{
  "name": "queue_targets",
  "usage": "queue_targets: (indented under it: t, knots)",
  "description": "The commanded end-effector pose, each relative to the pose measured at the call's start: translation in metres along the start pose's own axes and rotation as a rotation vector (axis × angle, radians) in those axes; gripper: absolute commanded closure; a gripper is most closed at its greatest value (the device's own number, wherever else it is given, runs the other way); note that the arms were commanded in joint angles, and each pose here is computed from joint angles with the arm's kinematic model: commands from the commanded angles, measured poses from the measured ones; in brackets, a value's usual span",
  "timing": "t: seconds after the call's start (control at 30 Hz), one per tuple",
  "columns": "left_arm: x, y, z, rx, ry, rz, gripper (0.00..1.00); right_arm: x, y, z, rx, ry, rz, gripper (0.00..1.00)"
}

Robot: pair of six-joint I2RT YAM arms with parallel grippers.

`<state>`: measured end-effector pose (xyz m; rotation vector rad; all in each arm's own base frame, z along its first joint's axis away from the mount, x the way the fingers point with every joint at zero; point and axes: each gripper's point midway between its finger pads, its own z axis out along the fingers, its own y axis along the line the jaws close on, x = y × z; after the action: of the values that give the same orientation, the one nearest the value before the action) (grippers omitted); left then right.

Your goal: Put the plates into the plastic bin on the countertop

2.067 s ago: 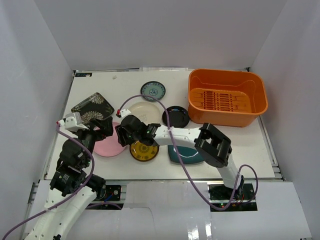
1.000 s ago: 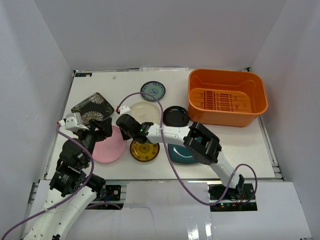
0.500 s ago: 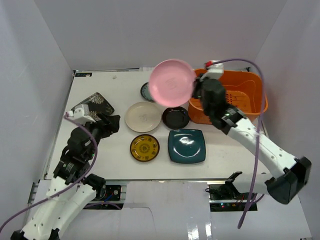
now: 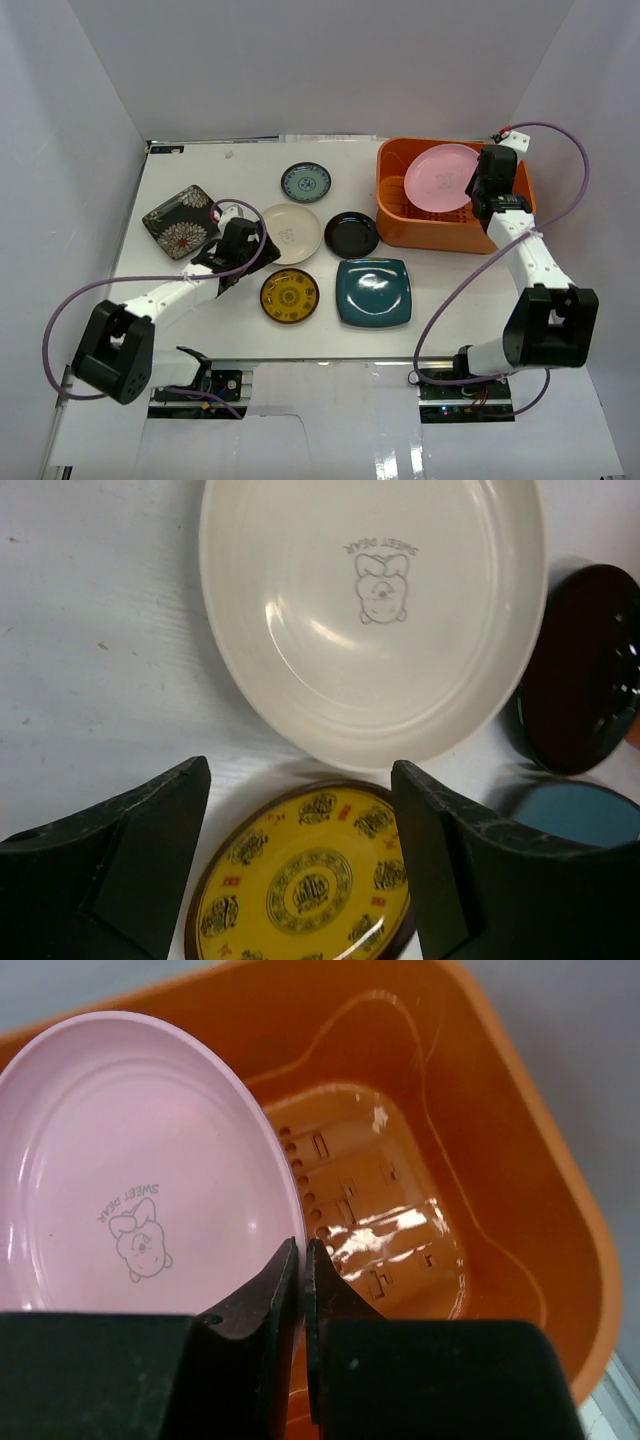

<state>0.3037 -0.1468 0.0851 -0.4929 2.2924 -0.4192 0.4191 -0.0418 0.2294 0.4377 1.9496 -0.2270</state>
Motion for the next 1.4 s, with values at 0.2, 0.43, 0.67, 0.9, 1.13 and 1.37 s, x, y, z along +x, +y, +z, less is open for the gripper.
queue_targets:
  t: [0.2, 0.43, 0.67, 0.9, 1.13, 1.37]
  knots:
    - [-0.01, 0.012, 0.054, -0.091, -0.08, -0.047, 0.35, -0.019, 0.035, -0.006, -0.213, 0.019, 0.079, 0.31]
    - [-0.029, 0.033, 0.059, -0.182, -0.145, -0.075, 1.0, -0.027, 0.089, -0.099, -0.542, -0.058, 0.019, 0.26]
    - [-0.073, 0.004, -0.018, 0.023, -0.338, -0.129, 1.0, 0.054, 0.217, -0.209, -1.025, 0.061, -0.167, 0.08]
    - [-0.059, -0.03, -0.07, 0.277, -0.281, -0.027, 1.0, 0.091, 0.293, -0.238, -1.134, 0.144, -0.303, 0.05]
    - [-0.055, -0.047, -0.094, 0.386, -0.246, 0.01, 1.0, 0.108, 0.306, -0.222, -1.085, 0.191, -0.242, 0.68]
    - [-0.045, -0.063, -0.095, 0.452, -0.173, 0.013, 0.23, 0.021, 0.264, -0.173, -0.862, 0.022, -0.079, 0.92]
